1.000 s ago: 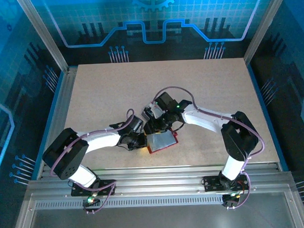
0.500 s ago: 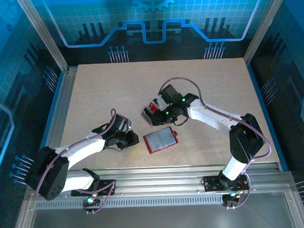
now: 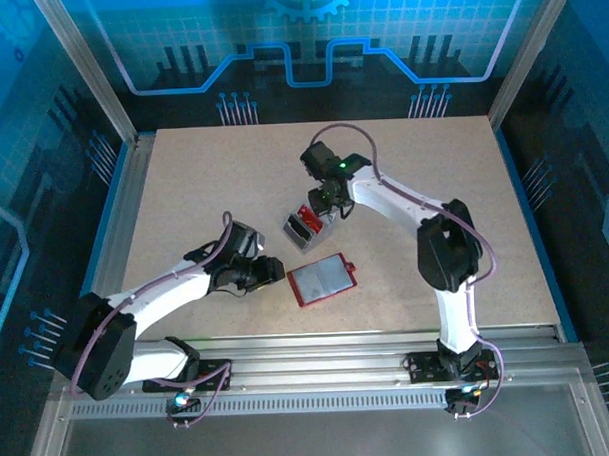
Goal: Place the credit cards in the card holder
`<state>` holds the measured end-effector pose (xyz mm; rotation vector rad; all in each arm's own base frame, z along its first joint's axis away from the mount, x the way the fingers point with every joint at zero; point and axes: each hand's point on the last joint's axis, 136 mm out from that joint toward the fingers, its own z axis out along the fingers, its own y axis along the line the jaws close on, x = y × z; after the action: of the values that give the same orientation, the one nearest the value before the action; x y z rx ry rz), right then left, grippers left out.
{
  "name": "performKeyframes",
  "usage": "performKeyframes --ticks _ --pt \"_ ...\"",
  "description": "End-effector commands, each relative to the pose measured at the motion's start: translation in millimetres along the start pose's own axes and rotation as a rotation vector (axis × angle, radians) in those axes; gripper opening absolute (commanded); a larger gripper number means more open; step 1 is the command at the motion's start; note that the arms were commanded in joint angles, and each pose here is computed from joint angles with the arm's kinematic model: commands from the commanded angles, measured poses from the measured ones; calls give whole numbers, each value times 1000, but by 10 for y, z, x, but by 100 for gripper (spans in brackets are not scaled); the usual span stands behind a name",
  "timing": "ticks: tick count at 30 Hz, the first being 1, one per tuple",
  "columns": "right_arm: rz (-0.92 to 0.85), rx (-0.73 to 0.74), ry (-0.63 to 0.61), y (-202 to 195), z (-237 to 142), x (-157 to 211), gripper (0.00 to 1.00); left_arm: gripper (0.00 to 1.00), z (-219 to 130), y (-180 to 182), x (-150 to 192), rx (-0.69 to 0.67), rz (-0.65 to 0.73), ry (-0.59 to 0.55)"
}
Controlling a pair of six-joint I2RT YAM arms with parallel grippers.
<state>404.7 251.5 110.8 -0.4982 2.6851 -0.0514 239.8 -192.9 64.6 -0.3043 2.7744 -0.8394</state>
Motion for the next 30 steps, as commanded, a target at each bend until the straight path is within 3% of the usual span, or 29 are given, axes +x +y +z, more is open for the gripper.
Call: performKeyframes --ticks 1,9,15,25,30 --pt "-68 76 26 -56 16 0 51 48 -43 -202 -228 8 7 -27" --pt "-84 43 44 28 145 -9 51 48 100 -550 -845 -2 3 -78" --pt "-91 28 62 54 204 27 50 38 269 -714 -1216 19 -8 -92" --pt "-92 21 79 45 268 54 47 15 501 -791 -1388 52 -34 -72" --pt "-98 32 86 34 295 52 47 13 613 -787 -1419 79 -35 -62"
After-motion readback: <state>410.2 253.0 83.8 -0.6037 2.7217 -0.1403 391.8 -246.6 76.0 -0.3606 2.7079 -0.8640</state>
